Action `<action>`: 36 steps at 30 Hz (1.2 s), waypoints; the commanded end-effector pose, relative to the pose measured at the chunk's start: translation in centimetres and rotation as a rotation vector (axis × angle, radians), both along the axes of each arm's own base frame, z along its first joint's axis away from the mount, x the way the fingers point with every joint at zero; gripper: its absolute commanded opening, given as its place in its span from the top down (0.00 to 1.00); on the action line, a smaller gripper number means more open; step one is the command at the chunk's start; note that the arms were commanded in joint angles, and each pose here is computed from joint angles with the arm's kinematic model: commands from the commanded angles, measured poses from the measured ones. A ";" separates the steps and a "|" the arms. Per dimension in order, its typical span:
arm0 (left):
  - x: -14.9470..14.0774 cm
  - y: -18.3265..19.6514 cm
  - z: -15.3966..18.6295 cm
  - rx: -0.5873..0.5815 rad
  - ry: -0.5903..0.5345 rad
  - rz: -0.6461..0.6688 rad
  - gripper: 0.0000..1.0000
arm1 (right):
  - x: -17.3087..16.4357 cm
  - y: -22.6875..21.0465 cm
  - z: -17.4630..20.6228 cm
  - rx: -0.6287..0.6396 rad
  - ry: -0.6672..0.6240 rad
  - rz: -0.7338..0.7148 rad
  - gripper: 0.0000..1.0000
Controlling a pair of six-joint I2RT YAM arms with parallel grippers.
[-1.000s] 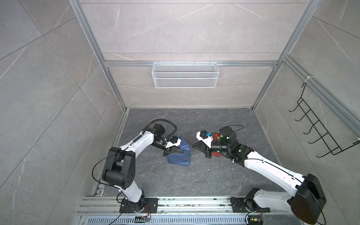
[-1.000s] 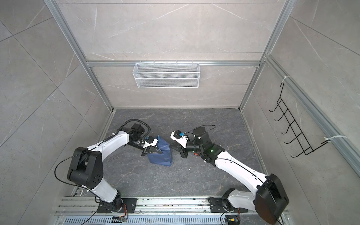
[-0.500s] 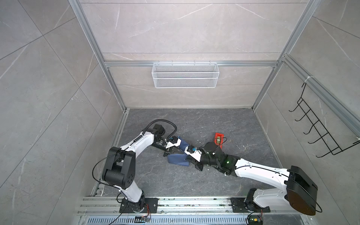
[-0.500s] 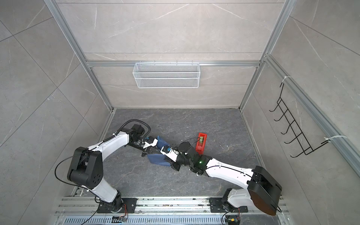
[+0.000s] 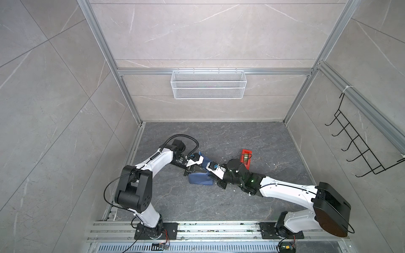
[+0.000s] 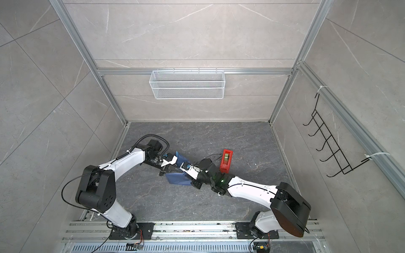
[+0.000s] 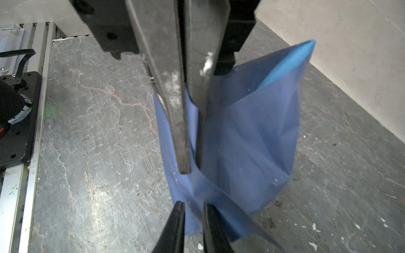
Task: Wrap a gift box in wrapping paper
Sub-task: Fold the seventh fold of the wrapping paper on the gift box.
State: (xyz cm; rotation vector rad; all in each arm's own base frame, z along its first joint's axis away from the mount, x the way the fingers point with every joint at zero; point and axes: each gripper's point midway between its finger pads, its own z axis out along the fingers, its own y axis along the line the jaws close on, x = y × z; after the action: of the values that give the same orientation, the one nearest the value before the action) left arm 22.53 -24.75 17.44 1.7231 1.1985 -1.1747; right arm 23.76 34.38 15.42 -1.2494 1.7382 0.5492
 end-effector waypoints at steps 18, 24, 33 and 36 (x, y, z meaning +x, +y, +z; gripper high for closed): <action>-0.1 0.2 0.8 -0.020 -0.002 0.010 1.00 | 1.2 2.0 1.2 0.007 -0.072 0.070 0.48; -0.1 0.2 0.8 -0.024 0.001 0.010 1.00 | 1.4 2.2 1.2 0.035 -0.061 0.104 0.51; 0.0 0.1 1.3 -0.025 0.001 0.012 1.00 | 1.3 2.4 -1.0 0.046 0.006 0.153 0.71; 0.0 0.1 1.7 -0.026 0.002 0.017 1.00 | 1.6 2.1 -0.9 0.061 0.021 0.148 0.75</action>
State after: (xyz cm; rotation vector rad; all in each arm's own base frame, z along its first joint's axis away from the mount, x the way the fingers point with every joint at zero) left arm 22.74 -24.64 17.45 1.7119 1.2201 -1.1746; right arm 25.40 36.33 15.01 -1.3317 1.6345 0.6558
